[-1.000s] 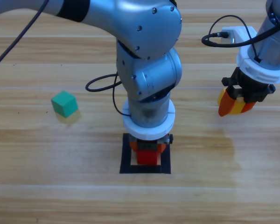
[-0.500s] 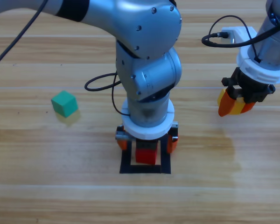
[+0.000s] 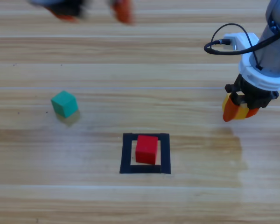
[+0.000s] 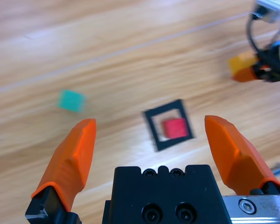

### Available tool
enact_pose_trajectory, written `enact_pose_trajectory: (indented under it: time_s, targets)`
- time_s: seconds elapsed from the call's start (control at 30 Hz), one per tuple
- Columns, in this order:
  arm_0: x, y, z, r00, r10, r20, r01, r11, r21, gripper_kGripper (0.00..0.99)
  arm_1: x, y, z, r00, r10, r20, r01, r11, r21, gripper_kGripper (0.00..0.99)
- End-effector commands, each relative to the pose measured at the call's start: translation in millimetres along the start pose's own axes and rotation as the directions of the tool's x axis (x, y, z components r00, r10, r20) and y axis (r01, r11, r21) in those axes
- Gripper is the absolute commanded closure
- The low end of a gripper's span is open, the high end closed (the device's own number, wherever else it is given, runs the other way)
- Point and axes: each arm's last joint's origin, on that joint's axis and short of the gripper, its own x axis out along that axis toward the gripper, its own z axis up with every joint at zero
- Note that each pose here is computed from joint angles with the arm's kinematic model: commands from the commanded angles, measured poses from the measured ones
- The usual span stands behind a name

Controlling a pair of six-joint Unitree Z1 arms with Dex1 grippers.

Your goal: Stack the blocks in the rectangular block: red at the bottom, yellow in the middle, green on top

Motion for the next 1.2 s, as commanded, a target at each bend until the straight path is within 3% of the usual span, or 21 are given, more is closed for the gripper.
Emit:
enact_pose_trajectory:
  time_s: [0.03, 0.07, 0.13, 0.17, 0.2, 0.3, 0.4, 0.5, 0.67, 0.87, 0.97, 1.2]
  targets:
    - [4, 122, 12, 0.993, 0.089, -0.082, -0.09, 0.996, -0.01, 0.0, -45, 41, -28.0, 0.988, -0.075, 0.138, 0.071, 0.997, 0.035, 0.718]
    - [8, 152, 14, 0.994, 0.044, -0.105, -0.042, 0.999, 0.021, 0.0, -52, 50, -33.9, 0.986, -0.077, 0.149, 0.069, 0.996, 0.055, 0.718]
    - [9, 175, 12, 0.992, 0.03, -0.122, -0.027, 0.999, 0.023, 0.0, -59, 68, -40.2, 0.986, -0.068, 0.15, 0.06, 0.996, 0.061, 0.718]
    - [11, 185, 10, 0.991, 0.018, -0.133, -0.012, 0.999, 0.051, 0.001, -62, 83, -42.1, 0.985, -0.102, 0.142, 0.09, 0.992, 0.088, 0.715]
    - [15, 196, 7, 0.989, -0.009, -0.147, 0.021, 0.996, 0.082, 0.001, -65, 103, -41.8, 0.98, -0.16, 0.122, 0.145, 0.982, 0.122, 0.711]
    - [27, 214, 4, 0.985, -0.065, -0.157, 0.086, 0.988, 0.131, 0.001, -61, 150, -32.9, 0.973, -0.23, 0.02, 0.224, 0.963, 0.151, 0.711]
    - [33, 224, 3, 0.985, -0.072, -0.159, 0.093, 0.987, 0.13, 0.0, -45, 176, -22.9, 0.976, -0.206, -0.065, 0.215, 0.96, 0.182, 0.709]
    - [38, 228, 5, 0.988, -0.013, -0.152, 0.038, 0.986, 0.164, 0.0, -29, 187, -15.3, 0.985, -0.13, -0.114, 0.152, 0.964, 0.218, 0.709]
    - [55, 228, 12, 0.983, -0.004, -0.186, 0.035, 0.986, 0.164, 0.0, -11, 199, -6.0, 0.988, -0.079, -0.136, 0.113, 0.959, 0.262, 0.709]
    - [87, 221, 22, 0.965, -0.037, -0.26, 0.091, 0.976, 0.197, 0.0, 5, 208, 1.6, 0.989, -0.051, -0.142, 0.094, 0.945, 0.312, 0.709]
    - [105, 221, 26, 0.947, -0.089, -0.308, 0.151, 0.972, 0.183, 0.0, 5, 213, -0.2, 0.989, -0.04, -0.142, 0.085, 0.941, 0.328, 0.711]
    - [116, 213, 22, 0.934, -0.116, -0.337, 0.186, 0.965, 0.183, 0.0, 17, 222, -5.7, 0.986, -0.046, -0.163, 0.105, 0.921, 0.374, 0.711]
